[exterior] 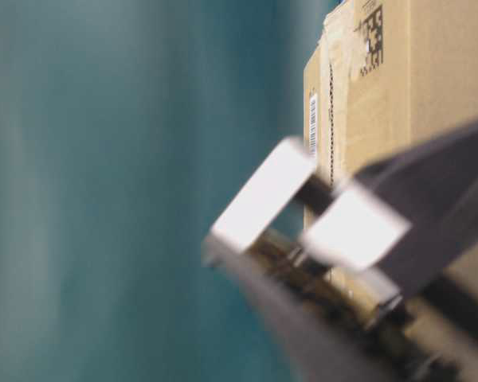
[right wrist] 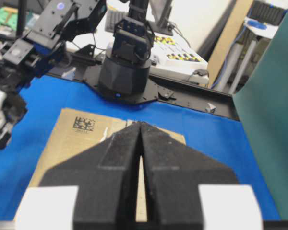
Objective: Apply tape along the seams of the closed cardboard box to seal it securely.
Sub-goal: 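Move the left gripper down toward the brown tape roll's loose strip, then grasp the loose end of the tape strip with the left gripper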
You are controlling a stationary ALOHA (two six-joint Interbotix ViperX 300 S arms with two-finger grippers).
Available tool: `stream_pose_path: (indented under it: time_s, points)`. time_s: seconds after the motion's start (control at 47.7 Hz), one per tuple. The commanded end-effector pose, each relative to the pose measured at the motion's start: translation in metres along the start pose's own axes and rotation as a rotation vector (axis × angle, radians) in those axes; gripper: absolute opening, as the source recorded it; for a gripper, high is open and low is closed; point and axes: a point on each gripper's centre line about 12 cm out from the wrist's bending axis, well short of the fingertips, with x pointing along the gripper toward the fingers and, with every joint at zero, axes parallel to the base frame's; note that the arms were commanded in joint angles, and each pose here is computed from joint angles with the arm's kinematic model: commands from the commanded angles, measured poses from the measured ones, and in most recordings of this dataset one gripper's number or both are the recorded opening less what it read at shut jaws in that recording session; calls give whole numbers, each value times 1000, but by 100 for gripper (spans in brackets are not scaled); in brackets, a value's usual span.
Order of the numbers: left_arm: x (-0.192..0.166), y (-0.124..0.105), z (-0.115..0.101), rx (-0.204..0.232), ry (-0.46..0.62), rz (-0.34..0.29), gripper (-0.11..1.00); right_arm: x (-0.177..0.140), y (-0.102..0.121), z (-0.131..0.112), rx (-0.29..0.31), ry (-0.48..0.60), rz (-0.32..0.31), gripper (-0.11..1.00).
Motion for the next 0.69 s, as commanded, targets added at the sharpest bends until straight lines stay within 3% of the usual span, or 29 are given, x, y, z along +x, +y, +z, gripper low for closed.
stream_pose_path:
  time_s: [0.0, 0.084, 0.42, 0.482, 0.671]
  points:
    - [7, 14, 4, 55, -14, 55, 60, 3, -1, 6, -14, -14, 2, 0]
    - [15, 16, 2, 71, -10, 64, 59, 3, 0, 5, -21, -9, 5, 0]
    - [19, 18, -15, 64, 24, 53, 54, 5, 1, -4, -24, 47, 12, 0]
    - [20, 16, -15, 66, 27, 33, 47, 6, 2, -7, -25, 58, 14, 0]
    - [21, 12, -5, 65, 13, 11, 3, 7, 2, -8, -31, 62, 16, 0]
